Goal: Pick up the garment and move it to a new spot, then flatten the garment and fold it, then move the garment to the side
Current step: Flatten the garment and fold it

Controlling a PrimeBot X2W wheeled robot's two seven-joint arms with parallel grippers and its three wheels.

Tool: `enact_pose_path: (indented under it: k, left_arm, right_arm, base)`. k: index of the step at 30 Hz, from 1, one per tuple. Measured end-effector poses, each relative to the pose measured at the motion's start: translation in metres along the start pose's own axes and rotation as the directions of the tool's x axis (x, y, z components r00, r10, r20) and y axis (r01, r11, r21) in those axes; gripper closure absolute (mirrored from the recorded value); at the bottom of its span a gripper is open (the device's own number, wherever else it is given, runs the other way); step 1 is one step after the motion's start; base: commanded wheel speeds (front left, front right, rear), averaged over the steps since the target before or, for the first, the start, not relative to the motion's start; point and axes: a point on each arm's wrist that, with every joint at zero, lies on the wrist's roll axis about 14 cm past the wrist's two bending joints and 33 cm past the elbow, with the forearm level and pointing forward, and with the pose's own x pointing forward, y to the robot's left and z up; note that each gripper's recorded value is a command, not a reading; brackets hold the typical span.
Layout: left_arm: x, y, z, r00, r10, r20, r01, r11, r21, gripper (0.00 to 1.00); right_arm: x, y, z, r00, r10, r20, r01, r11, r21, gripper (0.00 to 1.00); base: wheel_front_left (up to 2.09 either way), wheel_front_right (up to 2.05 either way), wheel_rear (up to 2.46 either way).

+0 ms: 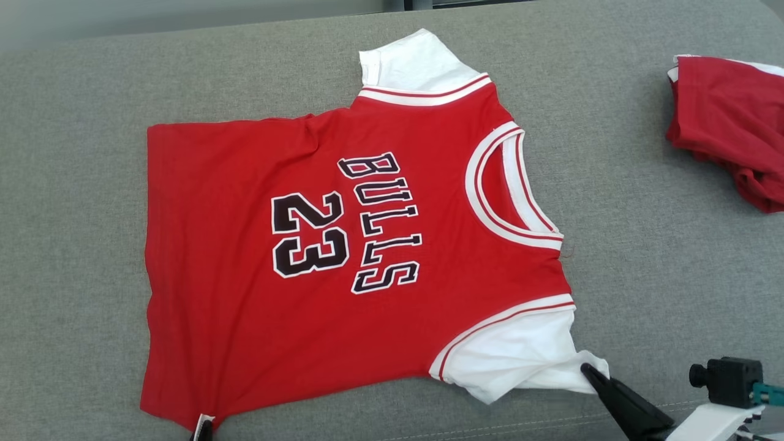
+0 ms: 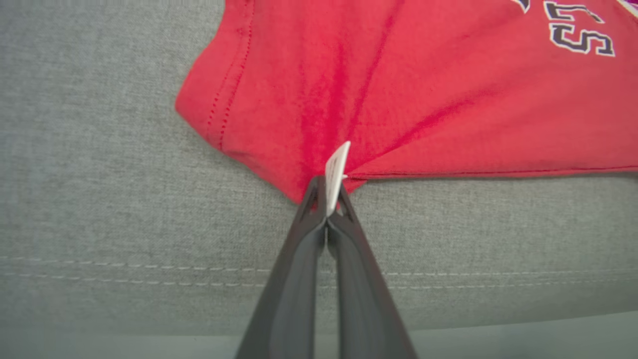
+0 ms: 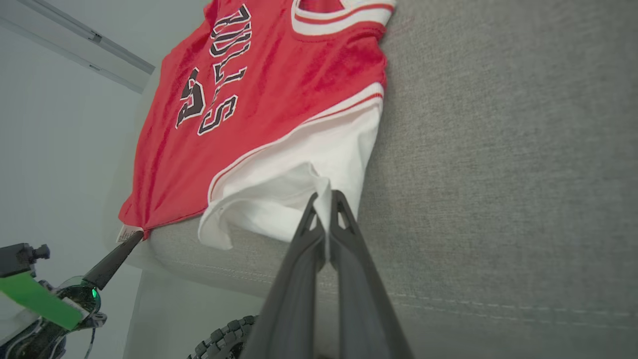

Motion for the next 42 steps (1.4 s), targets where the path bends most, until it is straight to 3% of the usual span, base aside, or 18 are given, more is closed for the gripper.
enact_pose_path:
  k: [11, 15, 23, 31, 42]
  left_arm:
    - [0.006, -0.01, 0.034, 0.995, -0.1, 0.006, 0.099, 0.994, 0.034, 1.0]
    - [0.009, -0.022, 0.039, 0.987, -0.155, -0.033, 0.156, 0.988, 0.024, 1.0]
    - [0.027, -0.014, 0.07, 0.978, -0.192, -0.086, 0.202, 0.971, 0.127, 1.0]
    - [0.041, -0.031, 0.074, 0.916, -0.298, -0.267, 0.357, 0.91, 0.209, 1.0]
    - [0.072, -0.027, 0.092, 0.857, -0.287, -0.427, 0.451, 0.819, 0.355, 1.0]
  right_arm:
    - [-0.003, 0.024, 0.061, 0.987, 0.101, 0.127, -0.097, 0.995, -0.038, 1.0]
    - [-0.004, 0.024, 0.066, 0.987, 0.107, 0.117, -0.103, 0.994, -0.043, 1.0]
    - [0.007, 0.024, 0.085, 0.987, 0.123, 0.1, -0.114, 0.989, -0.095, 1.0]
    - [0.028, 0.014, 0.102, 0.992, 0.102, 0.073, -0.093, 0.989, -0.119, 1.0]
    - [0.069, 0.002, 0.119, 0.995, 0.09, 0.033, -0.085, 0.985, -0.148, 1.0]
  base:
    - [0.0, 0.0, 0.0]
    - [0.0, 0.0, 0.0]
    - [0.0, 0.0, 0.0]
    - [0.0, 0.0, 0.0]
    - [0.0, 0.0, 0.0]
